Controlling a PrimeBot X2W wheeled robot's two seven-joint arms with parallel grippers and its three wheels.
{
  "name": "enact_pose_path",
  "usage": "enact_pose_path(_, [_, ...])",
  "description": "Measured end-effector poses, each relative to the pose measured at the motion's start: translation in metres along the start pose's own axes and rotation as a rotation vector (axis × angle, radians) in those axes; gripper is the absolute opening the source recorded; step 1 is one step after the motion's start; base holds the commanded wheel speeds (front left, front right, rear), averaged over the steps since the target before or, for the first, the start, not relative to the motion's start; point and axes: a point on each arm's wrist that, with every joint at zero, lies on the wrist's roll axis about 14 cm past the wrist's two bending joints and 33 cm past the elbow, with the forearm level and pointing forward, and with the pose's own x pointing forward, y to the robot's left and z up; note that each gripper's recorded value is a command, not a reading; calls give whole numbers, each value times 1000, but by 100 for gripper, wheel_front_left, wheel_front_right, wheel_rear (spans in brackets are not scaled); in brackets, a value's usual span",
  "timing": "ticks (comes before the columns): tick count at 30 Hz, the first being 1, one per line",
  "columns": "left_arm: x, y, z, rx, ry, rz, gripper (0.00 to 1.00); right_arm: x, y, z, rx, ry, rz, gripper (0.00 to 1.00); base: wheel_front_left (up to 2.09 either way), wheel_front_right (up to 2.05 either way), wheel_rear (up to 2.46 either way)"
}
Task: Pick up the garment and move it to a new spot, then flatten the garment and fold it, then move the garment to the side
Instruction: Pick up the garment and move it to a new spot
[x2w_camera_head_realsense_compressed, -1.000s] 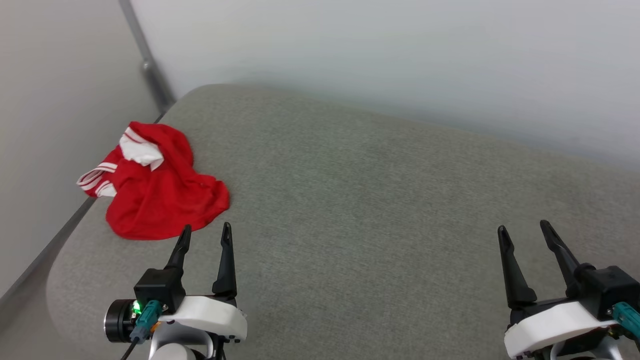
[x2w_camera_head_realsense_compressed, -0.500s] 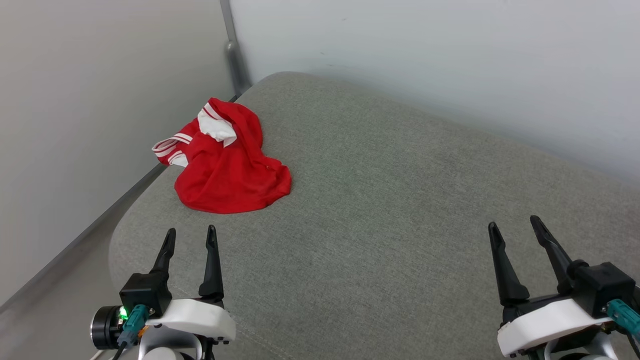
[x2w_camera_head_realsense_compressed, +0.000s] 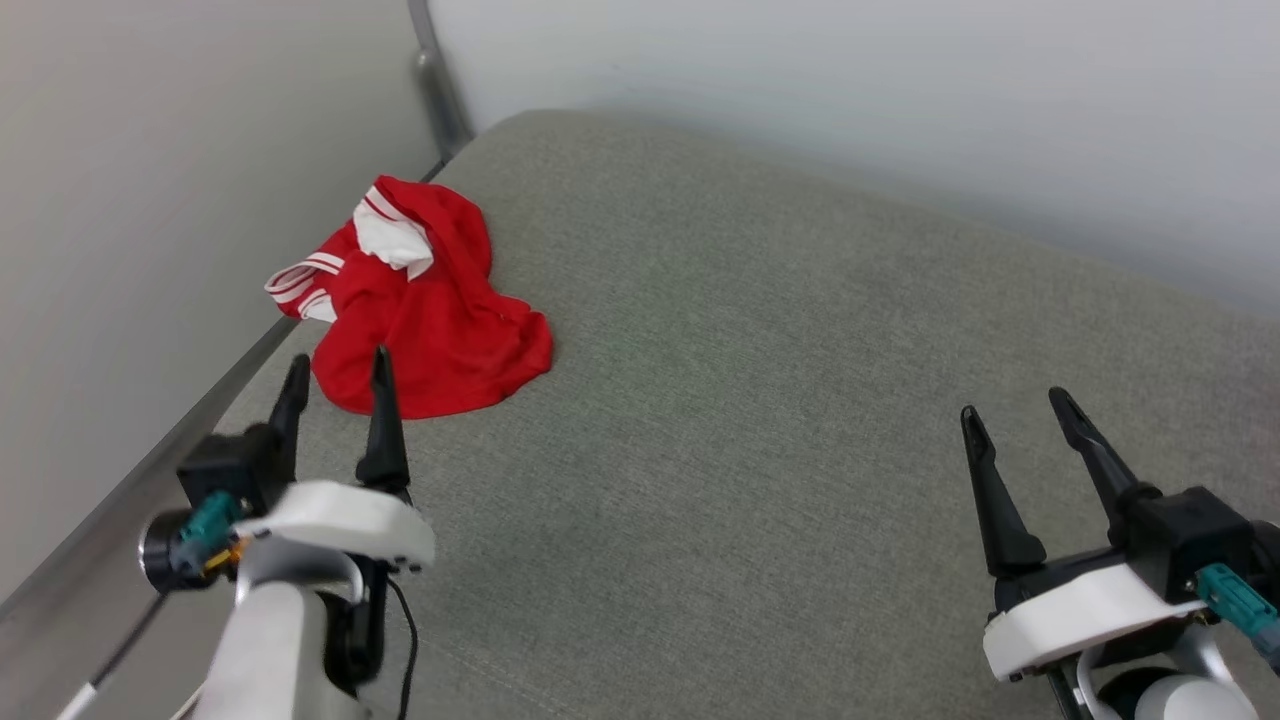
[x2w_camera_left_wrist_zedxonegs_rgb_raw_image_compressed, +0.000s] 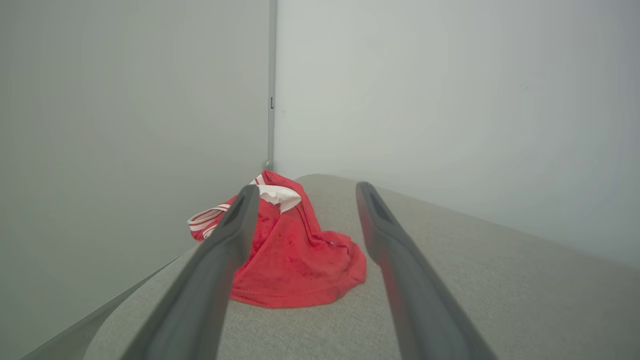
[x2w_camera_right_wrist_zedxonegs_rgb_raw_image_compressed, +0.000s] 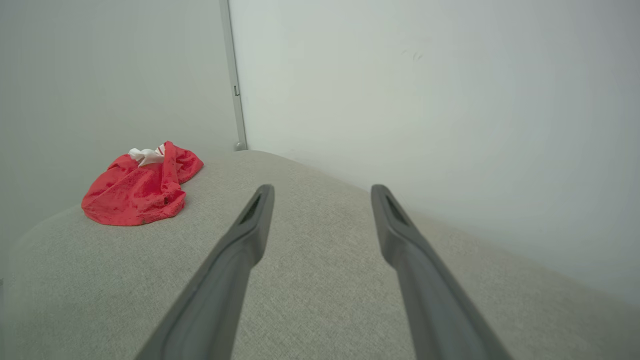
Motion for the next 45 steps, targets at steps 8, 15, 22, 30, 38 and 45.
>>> enact_pose_path(8, [85, -3, -9, 55, 175, -5, 100, 16, -31, -9, -14, 3, -37, 100, 0, 0, 0])
enact_pose_path(15, [146, -5, -63, 136, 473, -50, 100, 24, -77, -38, -7, 36, -107, 100, 0, 0, 0])
enact_pose_path(22, [149, 25, -145, 190, 856, 46, 100, 22, -108, -73, 13, 83, -166, 100, 0, 0, 0])
enact_pose_path(30, [128, 41, -202, 207, 1127, 121, 100, 9, -131, -102, 22, 140, -228, 100, 0, 0, 0])
enact_pose_path(38, [126, 41, -204, 169, 1121, 165, 0, 8, -132, -99, 19, 133, -234, 100, 0, 0, 0])
enact_pose_path(45, [154, 41, -154, 205, 873, 152, 0, 4, -125, -75, 14, 92, -237, 100, 0, 0, 0])
